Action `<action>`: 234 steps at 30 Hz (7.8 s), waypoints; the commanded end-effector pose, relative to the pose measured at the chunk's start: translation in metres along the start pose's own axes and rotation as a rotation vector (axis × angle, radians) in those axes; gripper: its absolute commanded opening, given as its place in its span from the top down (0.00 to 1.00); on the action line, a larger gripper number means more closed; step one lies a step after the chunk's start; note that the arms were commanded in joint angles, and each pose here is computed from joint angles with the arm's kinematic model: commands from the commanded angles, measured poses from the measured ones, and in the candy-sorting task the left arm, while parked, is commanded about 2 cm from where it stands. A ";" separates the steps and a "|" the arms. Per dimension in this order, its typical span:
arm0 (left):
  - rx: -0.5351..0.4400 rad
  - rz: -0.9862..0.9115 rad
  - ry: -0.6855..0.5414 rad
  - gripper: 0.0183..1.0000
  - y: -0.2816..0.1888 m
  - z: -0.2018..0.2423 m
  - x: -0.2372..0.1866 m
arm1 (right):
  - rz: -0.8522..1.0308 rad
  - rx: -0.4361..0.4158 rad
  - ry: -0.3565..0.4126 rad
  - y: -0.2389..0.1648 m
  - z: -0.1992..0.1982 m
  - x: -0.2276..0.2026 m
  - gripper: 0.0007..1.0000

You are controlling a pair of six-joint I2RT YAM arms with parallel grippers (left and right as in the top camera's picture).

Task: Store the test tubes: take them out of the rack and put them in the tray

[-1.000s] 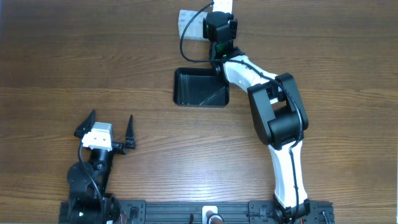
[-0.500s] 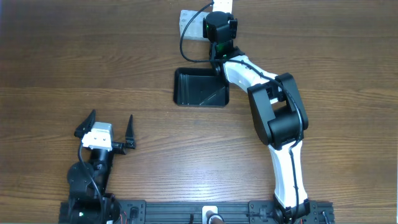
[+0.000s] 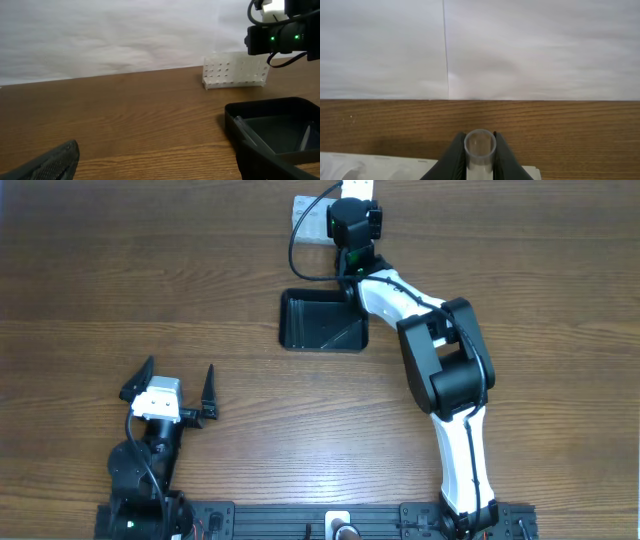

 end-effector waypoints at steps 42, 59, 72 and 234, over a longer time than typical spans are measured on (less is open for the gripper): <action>-0.006 0.000 0.013 0.00 0.000 0.000 -0.001 | 0.690 0.317 0.435 -0.119 0.015 0.035 0.92; -0.006 0.000 0.012 0.00 0.000 0.000 -0.001 | 0.935 0.277 0.396 -0.119 0.017 -0.015 0.91; -0.006 0.000 0.013 0.00 0.000 0.000 -0.001 | 1.002 0.183 0.337 -0.124 0.009 -0.029 0.90; -0.006 0.000 0.013 0.00 0.000 0.000 -0.001 | -0.179 0.041 0.138 -0.349 -0.210 -0.109 0.01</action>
Point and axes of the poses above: each gripper's point midway between its finger pads, its own y axis out along the fingers, its own z axis along the line the jaws close on, x = y × z, the point moved 10 cm from there along -y, back along the fingers, and after that the axes turned 4 degrees about -y, right-handed, at the moved point
